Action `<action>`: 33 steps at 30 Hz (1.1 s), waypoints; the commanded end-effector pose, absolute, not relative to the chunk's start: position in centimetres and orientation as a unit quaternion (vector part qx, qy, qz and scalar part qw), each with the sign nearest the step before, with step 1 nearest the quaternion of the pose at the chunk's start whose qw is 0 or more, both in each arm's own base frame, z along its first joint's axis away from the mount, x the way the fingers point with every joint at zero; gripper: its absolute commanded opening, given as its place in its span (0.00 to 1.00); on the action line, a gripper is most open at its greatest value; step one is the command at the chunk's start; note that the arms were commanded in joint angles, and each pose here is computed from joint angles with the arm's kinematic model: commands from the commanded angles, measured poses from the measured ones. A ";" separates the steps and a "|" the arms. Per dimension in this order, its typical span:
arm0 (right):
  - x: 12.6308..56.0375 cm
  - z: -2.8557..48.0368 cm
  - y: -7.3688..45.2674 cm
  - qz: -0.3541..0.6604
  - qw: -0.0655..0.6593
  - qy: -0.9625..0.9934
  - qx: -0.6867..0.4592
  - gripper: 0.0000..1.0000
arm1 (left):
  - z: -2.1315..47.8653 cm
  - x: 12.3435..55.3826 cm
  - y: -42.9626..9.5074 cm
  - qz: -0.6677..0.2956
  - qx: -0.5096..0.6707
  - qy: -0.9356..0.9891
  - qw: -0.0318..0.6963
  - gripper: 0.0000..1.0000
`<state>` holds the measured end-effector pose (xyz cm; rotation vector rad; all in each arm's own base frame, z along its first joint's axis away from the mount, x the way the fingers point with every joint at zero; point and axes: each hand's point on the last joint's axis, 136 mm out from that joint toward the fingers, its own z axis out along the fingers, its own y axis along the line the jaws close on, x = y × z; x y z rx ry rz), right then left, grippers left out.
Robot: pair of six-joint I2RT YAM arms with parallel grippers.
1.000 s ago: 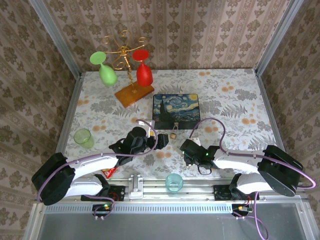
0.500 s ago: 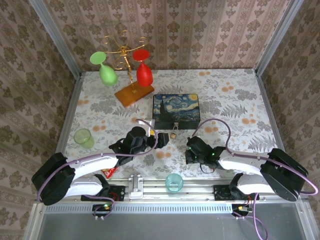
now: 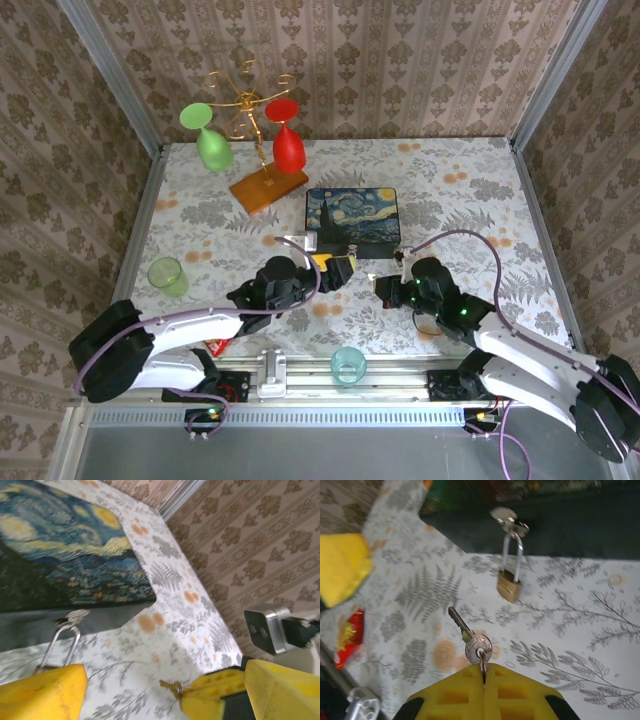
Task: Unlock a padlock with a key
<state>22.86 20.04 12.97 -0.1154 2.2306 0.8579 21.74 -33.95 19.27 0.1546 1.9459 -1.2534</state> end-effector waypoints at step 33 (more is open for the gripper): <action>22.1 16.3 18.9 0.407 0.423 0.809 0.025 0.00 | 21.1 21.3 -40.6 -0.606 -0.006 0.720 0.339 0.31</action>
